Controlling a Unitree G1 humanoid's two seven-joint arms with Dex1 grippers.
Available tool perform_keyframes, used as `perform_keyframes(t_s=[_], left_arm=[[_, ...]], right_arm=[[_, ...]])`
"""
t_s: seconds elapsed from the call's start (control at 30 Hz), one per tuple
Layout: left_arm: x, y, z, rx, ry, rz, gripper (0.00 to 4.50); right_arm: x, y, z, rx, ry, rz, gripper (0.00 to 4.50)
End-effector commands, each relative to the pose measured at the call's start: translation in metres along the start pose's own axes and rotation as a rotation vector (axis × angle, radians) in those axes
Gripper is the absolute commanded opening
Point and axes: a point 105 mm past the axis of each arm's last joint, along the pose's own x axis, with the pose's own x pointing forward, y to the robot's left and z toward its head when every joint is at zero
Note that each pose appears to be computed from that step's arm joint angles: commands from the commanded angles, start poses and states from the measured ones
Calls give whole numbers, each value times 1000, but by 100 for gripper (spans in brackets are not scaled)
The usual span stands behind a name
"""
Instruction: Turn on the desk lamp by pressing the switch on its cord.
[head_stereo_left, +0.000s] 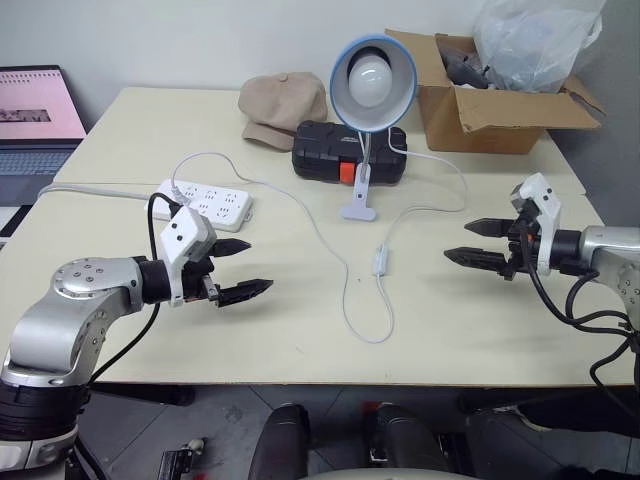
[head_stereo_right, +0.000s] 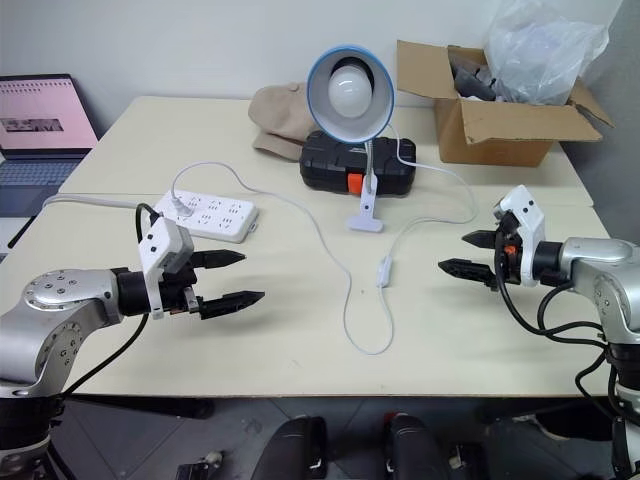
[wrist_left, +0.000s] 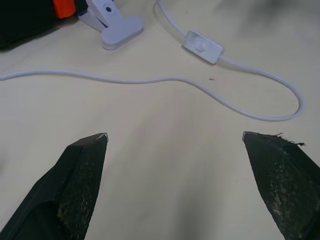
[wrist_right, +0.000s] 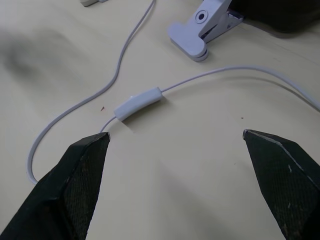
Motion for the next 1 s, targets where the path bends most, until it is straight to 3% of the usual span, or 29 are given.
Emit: perform_keyframes(t_s=[0.03, 0.3, 0.6, 1.0], left_arm=[[0, -3, 17, 78, -43, -32, 450], [16, -20, 25, 146, -58, -169, 450], [29, -26, 18, 155, -54, -210, 450], [40, -26, 13, 171, -61, -229, 450]], right_arm=[[2, 0, 18, 16, -50, -38, 447], [12, -10, 39, 193, -54, -72, 447], [41, 20, 24, 336, 91, 13, 447], [92, 16, 22, 551, 133, -99, 447]])
